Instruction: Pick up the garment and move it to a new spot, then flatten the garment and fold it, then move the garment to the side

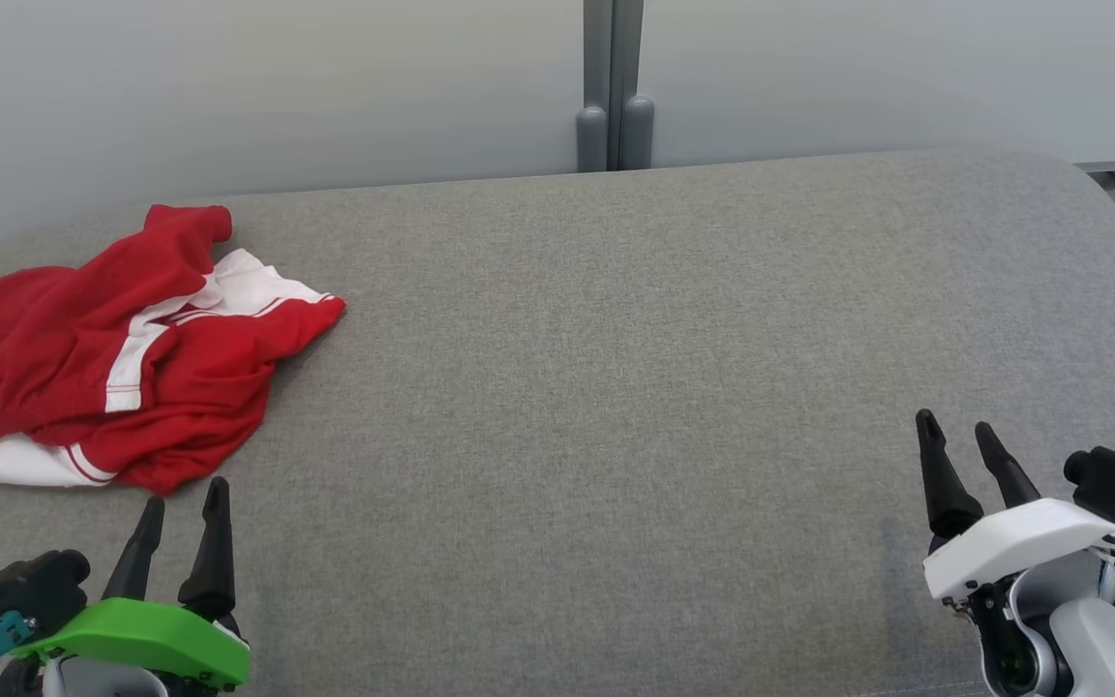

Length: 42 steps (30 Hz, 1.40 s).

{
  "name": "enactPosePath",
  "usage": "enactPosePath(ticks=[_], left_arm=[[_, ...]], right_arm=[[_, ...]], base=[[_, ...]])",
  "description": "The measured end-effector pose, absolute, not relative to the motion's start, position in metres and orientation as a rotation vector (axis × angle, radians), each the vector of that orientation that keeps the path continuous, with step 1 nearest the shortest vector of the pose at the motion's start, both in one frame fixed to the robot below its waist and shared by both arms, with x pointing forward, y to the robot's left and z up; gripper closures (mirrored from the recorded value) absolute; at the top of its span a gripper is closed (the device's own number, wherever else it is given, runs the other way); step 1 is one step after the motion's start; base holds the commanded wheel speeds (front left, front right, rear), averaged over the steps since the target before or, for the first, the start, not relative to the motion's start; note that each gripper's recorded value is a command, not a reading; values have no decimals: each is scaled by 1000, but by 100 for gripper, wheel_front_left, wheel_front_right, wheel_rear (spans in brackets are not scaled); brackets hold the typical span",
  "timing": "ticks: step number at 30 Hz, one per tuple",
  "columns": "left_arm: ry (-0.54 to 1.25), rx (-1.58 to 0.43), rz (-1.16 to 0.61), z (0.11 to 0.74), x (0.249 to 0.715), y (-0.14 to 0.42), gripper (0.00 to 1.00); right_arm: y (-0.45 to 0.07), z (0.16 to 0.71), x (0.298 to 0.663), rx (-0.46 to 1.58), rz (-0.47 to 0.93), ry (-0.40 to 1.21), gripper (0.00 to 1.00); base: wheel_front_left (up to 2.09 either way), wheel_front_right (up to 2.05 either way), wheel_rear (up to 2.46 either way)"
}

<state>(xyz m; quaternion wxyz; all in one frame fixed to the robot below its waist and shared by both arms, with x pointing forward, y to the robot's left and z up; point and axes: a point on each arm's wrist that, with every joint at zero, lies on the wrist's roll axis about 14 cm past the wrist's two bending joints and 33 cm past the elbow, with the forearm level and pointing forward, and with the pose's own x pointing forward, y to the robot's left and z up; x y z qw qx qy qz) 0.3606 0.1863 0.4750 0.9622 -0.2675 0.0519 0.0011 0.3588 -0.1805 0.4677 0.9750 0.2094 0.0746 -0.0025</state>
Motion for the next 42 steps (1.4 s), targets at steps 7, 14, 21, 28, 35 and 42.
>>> enactPosePath(ticks=[7, 14, 21, 28, 35, 42], left_arm=[[82, -422, -27, 480, 361, 184, 0], [66, -326, -47, 481, 360, 183, 0], [60, -240, -55, 478, 356, 184, 0], [38, -153, -68, 481, 356, 185, 0], [25, -61, -87, 480, 352, 184, 0], [22, -51, -84, 480, 352, 187, 0]], right_arm=[[-181, 470, 358, 300, 12, 128, 0], [-184, 472, 356, 203, 21, 110, 0], [-184, 474, 355, 105, 43, 85, 0], [-184, 480, 354, 26, 57, 52, 0], [-184, 488, 351, -45, 60, 4, 0], [-187, 488, 350, -38, 44, 3, 0]], base=[[0, 0, 0], [0, 0, 0], [0, 0, 0], [0, 0, 0], [0, 0, 0], [0, 0, 0]])
